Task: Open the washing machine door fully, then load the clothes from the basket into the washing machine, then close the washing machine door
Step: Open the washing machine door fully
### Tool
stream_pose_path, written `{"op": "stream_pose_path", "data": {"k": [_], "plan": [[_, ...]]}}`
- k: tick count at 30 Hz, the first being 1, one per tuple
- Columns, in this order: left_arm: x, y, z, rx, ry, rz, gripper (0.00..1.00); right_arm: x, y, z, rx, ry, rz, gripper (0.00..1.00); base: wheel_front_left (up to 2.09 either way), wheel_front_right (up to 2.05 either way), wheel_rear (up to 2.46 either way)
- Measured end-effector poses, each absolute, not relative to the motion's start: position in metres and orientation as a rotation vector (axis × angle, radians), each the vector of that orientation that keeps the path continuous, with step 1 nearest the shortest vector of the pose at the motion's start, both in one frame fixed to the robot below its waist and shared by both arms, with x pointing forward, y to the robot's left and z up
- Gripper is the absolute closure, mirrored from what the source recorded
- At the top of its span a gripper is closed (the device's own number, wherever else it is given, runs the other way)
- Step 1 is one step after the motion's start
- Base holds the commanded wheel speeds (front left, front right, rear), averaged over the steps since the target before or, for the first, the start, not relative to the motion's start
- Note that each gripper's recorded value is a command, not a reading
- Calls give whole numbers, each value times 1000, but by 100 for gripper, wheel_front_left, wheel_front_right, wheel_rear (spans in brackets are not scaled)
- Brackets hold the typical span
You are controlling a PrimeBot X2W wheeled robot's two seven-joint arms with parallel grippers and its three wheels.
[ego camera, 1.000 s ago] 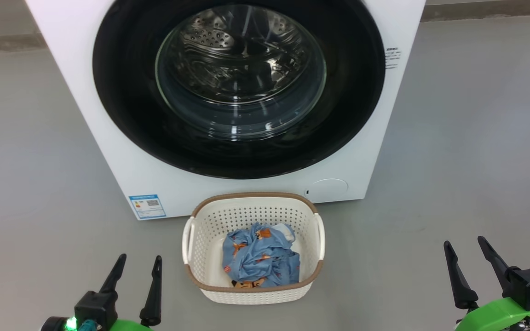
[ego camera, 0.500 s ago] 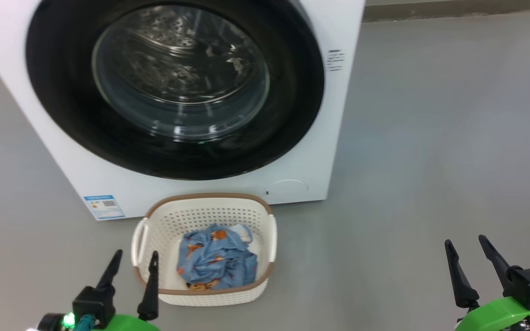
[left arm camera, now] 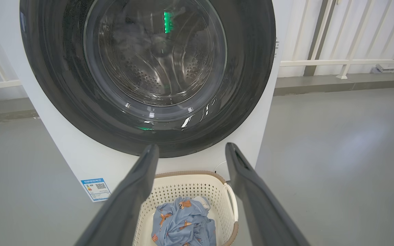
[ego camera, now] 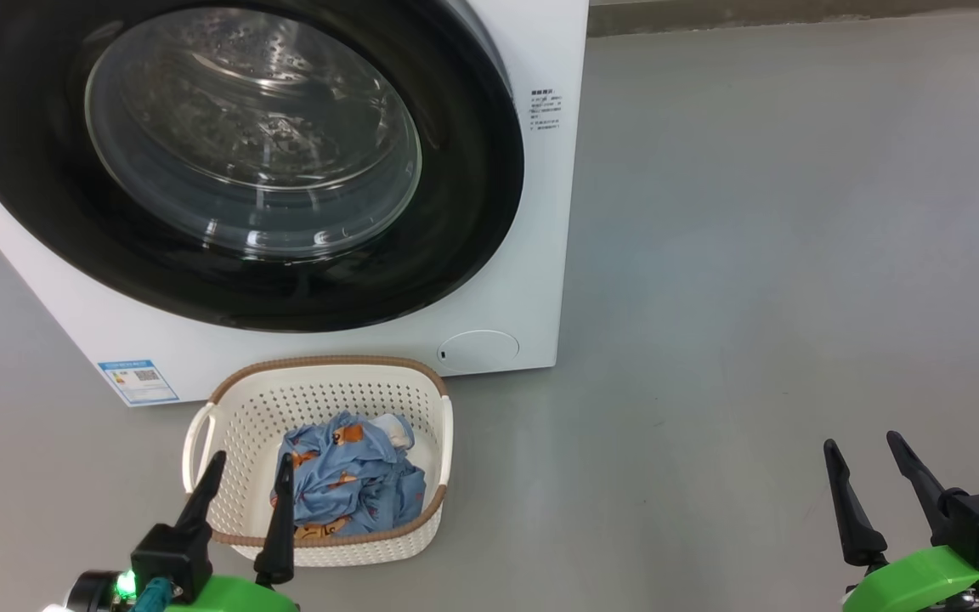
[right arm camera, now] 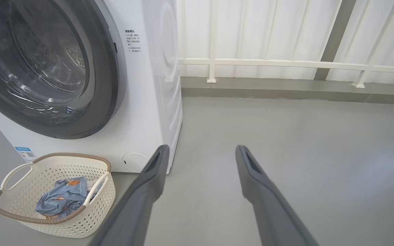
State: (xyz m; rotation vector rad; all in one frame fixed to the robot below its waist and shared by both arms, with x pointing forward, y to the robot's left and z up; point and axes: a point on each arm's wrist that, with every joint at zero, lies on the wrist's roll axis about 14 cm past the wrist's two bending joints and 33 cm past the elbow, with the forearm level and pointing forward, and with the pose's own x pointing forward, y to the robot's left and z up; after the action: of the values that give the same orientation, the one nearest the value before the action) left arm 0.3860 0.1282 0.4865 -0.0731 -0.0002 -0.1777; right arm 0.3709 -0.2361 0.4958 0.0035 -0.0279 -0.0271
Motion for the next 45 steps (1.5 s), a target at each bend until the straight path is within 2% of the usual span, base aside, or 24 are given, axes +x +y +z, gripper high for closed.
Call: {"op": "stream_pose_path", "data": {"k": [27,28,29,45], "plan": [[386,127,488,-72,-6,-182,0,370,-237,498,7,-35,-32,2,0,0,0],[385,127,488,-72,-5,-183,0,370,-237,498,32,-38,-38,75,0,0,0],[385,127,488,-72,-5,-183,0,370,-238,498,41,-39,-40,100,0,0,0],[386,124,485,-79,4,-191,0,380,-245,493,256,-40,-83,100,0,0,0]]}}
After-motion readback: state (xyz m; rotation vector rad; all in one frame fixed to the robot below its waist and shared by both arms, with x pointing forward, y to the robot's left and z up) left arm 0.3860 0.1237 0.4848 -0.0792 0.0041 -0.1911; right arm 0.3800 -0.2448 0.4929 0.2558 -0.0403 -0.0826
